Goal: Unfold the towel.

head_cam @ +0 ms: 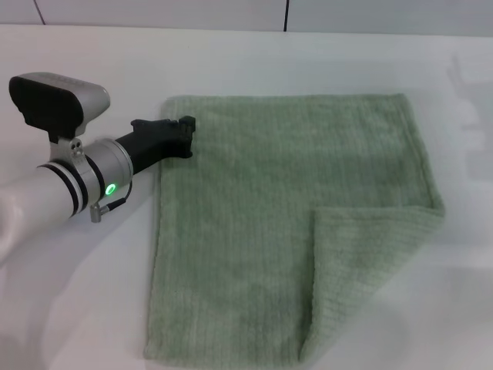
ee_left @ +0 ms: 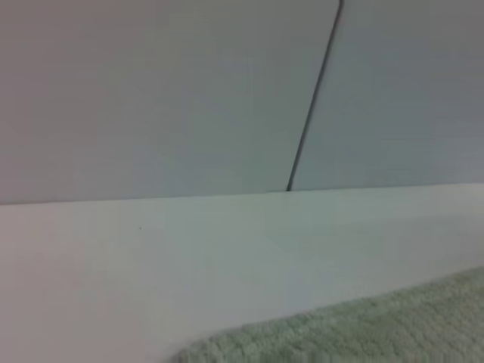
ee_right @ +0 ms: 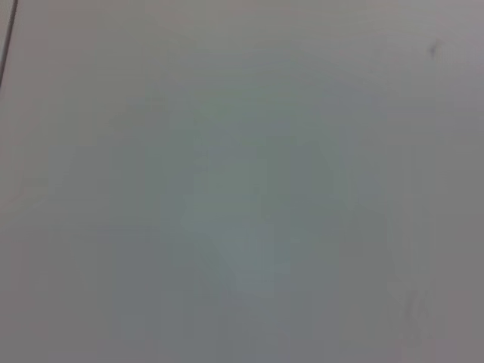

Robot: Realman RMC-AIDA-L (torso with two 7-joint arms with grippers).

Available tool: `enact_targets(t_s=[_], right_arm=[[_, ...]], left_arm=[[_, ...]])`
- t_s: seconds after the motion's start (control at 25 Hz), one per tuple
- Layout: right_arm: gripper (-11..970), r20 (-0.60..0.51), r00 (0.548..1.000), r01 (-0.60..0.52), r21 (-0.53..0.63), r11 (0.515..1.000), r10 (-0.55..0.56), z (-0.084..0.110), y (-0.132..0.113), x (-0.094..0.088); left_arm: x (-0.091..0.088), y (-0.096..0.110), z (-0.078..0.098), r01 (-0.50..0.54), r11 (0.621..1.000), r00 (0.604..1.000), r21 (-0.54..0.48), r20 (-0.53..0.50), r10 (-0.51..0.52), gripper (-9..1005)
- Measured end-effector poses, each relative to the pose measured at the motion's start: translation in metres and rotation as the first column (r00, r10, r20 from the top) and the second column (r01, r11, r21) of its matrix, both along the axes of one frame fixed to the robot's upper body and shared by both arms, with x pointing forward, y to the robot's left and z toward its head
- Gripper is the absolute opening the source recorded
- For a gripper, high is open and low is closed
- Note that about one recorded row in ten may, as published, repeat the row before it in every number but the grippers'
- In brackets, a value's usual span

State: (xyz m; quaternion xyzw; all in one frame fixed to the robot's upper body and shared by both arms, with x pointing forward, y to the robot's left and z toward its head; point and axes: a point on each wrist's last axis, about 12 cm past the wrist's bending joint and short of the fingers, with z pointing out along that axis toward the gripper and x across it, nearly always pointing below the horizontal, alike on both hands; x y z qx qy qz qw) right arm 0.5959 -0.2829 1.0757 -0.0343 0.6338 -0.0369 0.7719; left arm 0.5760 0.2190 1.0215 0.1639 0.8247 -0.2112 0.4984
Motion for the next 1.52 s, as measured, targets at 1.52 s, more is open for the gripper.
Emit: enact_targets(t_s=[1.52], right_arm=[[770,-0.009,0.999,-0.048,-0.005,0.999,0.048,0.0,0.01,0.002]], left_arm=[[-0.003,-0.002,-0.006,0.011,1.0,1.0,0.021,-0.025,-0.01,-1]])
